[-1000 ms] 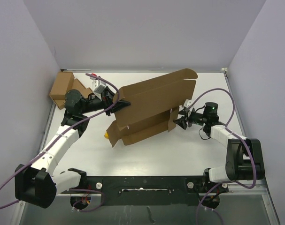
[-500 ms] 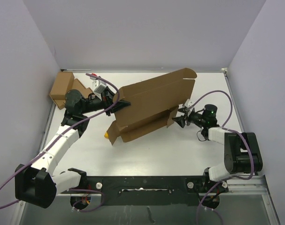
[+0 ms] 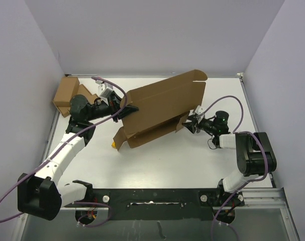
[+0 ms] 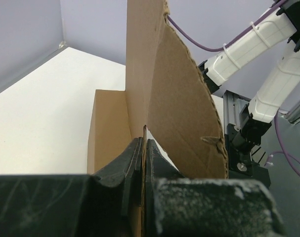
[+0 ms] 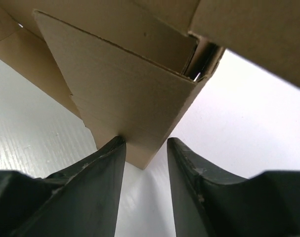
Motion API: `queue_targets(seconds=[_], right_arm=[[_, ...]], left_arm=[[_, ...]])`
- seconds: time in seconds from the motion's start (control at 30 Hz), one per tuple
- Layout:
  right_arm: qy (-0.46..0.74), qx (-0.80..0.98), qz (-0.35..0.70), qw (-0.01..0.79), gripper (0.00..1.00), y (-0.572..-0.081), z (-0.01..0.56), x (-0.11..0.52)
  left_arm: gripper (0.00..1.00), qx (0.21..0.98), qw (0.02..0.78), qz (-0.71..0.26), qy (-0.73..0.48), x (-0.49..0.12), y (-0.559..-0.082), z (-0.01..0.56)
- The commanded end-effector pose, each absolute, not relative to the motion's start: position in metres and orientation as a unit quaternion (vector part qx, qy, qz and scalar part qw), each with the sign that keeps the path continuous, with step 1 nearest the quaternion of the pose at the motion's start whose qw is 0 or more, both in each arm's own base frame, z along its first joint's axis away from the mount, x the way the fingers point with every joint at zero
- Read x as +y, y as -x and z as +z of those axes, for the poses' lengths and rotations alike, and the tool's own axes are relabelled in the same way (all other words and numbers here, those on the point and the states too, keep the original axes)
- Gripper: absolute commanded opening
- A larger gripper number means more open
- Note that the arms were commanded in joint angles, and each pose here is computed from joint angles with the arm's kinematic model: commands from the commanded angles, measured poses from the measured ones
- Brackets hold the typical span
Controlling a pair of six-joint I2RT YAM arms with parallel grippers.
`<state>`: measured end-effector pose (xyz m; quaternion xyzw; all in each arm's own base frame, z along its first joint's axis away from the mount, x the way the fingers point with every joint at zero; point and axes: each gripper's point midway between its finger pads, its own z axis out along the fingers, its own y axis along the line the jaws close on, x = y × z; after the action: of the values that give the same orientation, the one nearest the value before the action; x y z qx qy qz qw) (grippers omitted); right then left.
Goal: Fold the paper box
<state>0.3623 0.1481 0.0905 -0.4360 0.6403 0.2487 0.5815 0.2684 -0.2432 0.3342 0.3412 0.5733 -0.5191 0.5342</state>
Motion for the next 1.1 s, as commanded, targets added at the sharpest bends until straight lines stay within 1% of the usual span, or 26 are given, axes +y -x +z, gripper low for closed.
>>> queue_targets(seconds=[0.0,0.07,0.13,0.47,0.57,0.6,0.97,1.07], right_arm=[[0.461,0.578,0.228,0.633,0.45,-0.381,0.128,0.156],[0.460,0.573,0.226,0.639,0.54,-0.383,0.131,0.156],[0.459,0.570,0.228,0.643,0.57,-0.385,0.133,0.157],[0.452,0.565,0.263,0.638,0.58,-0.388,0.138,0.168],[0.452,0.568,0.265,0.634,0.57,-0.389,0.136,0.171],[0.451,0.569,0.267,0.634,0.55,-0.389,0.135,0.172],[0.448,0.574,0.279,0.626,0.17,-0.393,0.135,0.175],[0.448,0.576,0.275,0.626,0.10,-0.393,0.140,0.174]], left_arm=[[0.00,0.569,0.534,-0.528,-0.336,-0.243,-0.274,0.343],[0.00,0.572,0.534,-0.529,-0.330,-0.242,-0.277,0.342],[0.00,0.575,0.534,-0.529,-0.324,-0.240,-0.281,0.342],[0.00,0.581,0.529,-0.534,-0.312,-0.238,-0.290,0.340],[0.00,0.581,0.528,-0.536,-0.311,-0.238,-0.291,0.340],[0.00,0.582,0.527,-0.536,-0.310,-0.238,-0.291,0.339],[0.00,0.585,0.529,-0.536,-0.302,-0.237,-0.296,0.342],[0.00,0.583,0.535,-0.535,-0.294,-0.236,-0.297,0.348]])
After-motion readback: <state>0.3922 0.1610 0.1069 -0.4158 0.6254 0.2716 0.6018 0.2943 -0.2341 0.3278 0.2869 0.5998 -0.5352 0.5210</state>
